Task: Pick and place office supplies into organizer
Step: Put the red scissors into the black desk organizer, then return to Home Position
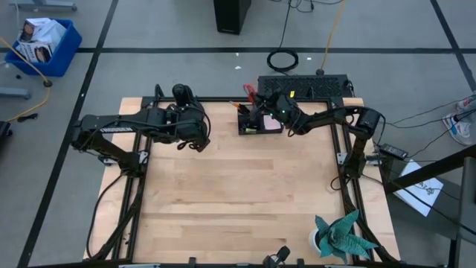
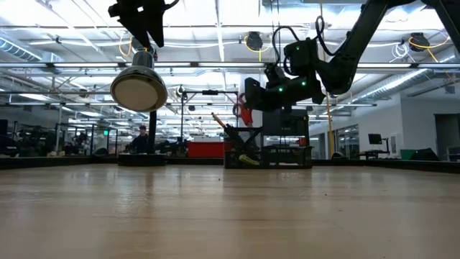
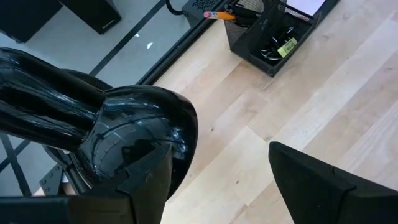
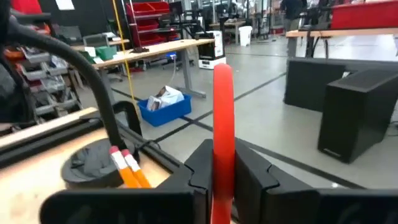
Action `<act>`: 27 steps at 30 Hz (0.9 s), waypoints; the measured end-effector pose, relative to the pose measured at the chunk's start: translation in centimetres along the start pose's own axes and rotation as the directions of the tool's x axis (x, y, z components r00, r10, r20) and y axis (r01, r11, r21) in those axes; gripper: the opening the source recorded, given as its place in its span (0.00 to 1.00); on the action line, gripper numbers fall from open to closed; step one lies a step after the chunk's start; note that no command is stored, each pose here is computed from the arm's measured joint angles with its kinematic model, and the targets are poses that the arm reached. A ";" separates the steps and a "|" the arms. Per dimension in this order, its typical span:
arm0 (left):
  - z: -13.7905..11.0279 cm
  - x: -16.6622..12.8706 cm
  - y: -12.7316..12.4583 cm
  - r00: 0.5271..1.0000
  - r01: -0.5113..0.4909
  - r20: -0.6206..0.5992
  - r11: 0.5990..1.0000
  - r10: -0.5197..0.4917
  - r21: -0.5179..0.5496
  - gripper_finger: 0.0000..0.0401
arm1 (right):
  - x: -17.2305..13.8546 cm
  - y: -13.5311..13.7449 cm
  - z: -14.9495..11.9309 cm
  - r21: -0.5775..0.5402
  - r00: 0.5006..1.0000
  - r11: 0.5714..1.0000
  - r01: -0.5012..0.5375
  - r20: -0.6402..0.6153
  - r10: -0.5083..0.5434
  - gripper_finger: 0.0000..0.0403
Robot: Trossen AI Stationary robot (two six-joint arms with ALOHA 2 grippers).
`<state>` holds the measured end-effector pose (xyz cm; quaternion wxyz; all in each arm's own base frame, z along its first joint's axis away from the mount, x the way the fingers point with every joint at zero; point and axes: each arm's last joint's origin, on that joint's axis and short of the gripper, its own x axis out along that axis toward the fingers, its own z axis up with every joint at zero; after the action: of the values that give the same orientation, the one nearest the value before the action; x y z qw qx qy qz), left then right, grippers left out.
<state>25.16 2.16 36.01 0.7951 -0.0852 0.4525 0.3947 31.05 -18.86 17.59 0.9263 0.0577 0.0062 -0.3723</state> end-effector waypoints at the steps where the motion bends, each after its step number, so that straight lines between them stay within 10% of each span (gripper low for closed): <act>1: 0.0 0.0 0.0 1.000 0.000 0.000 1.000 0.000 0.000 0.68 | 0.0 0.0 0.0 0.017 1.000 1.000 -0.004 -0.001 0.004 0.07; 12: 0.0 0.0 0.0 1.000 0.000 0.001 1.000 0.000 0.005 0.68 | -0.3 1.3 -0.4 -0.014 0.996 0.997 -0.082 -0.036 0.081 0.36; 19: 0.0 0.0 -0.1 1.000 0.018 -0.003 1.000 -0.018 -0.011 0.68 | -1.5 3.1 2.3 0.154 0.986 0.975 -0.158 0.082 0.147 0.44; 24: 0.6 -0.7 -1.6 0.989 0.112 0.089 0.990 -0.119 0.083 0.68 | -3.5 4.9 4.7 0.386 0.969 0.889 -0.246 0.074 0.236 0.43; 27: 1.8 -1.5 -3.3 0.935 0.234 0.224 0.952 -0.277 0.197 0.68 | -5.3 6.6 6.0 0.276 0.917 0.879 -0.388 0.017 0.399 0.42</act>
<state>28.22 0.05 37.47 0.8945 -0.0263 0.3656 0.2558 31.59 -11.11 24.48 0.9653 0.1925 -0.0384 -0.1724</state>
